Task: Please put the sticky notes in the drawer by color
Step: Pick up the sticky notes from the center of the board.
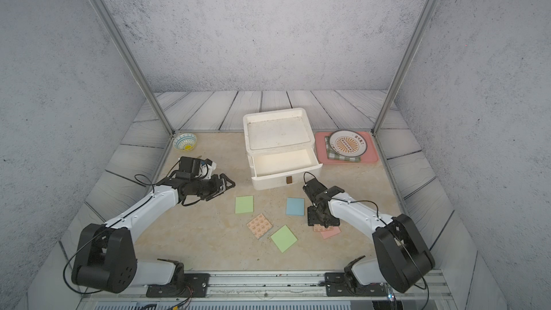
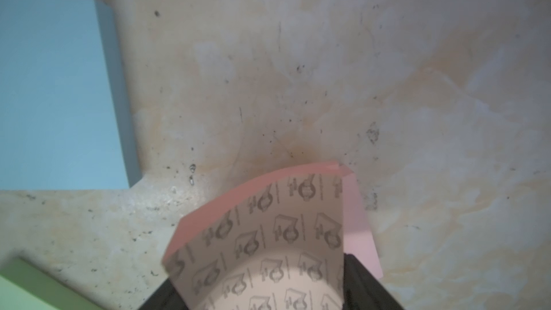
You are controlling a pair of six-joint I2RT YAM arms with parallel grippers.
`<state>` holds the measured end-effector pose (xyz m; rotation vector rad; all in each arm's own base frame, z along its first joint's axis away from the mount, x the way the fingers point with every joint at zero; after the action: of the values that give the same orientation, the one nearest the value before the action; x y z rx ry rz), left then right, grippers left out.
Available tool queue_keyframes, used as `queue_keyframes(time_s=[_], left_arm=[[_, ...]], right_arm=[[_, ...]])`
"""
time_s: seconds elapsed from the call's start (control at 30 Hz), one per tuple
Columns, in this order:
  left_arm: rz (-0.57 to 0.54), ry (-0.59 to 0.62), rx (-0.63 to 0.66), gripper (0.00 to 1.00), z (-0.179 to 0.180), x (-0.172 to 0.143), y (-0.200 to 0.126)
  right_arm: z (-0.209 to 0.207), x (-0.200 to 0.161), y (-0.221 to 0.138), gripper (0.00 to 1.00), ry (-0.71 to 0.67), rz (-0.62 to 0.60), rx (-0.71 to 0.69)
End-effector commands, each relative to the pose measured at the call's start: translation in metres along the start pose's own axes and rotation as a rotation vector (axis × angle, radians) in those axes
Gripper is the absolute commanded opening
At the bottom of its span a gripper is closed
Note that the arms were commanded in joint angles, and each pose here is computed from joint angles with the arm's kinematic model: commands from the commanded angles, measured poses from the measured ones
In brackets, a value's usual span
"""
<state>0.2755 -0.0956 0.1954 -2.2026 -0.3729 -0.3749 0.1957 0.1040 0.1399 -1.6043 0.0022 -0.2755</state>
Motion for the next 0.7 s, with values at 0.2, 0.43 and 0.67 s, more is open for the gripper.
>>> queue_keyframes(time_s=[0.2,0.43,0.67], left_arm=[[0.002,0.010,-0.002,0.79,-0.004,0.000,0.000],[-0.006,0.035,-0.016,0.79,-0.016,0.002,-0.010],[-0.050,0.082,-0.052,0.78,-0.043,0.011,-0.036]], right_arm=[[-0.009,-0.001,-0.054,0.67,0.030,-0.081,0.084],[-0.017,0.000,-0.108,0.67,0.056,-0.166,0.168],[-0.019,0.010,-0.182,0.67,0.056,-0.286,0.303]])
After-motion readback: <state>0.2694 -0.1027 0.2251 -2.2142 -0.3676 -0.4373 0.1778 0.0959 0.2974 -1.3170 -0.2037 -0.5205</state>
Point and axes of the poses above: each gripper's point midway between its finger pads, its own y axis out along the fingers, its own z axis along the line the jaws close on, x = y × z, the point moved 10 cm from there along -y, back along the fingers, and after that the axes turned 9 degrees about y, right-handed, at the moved point
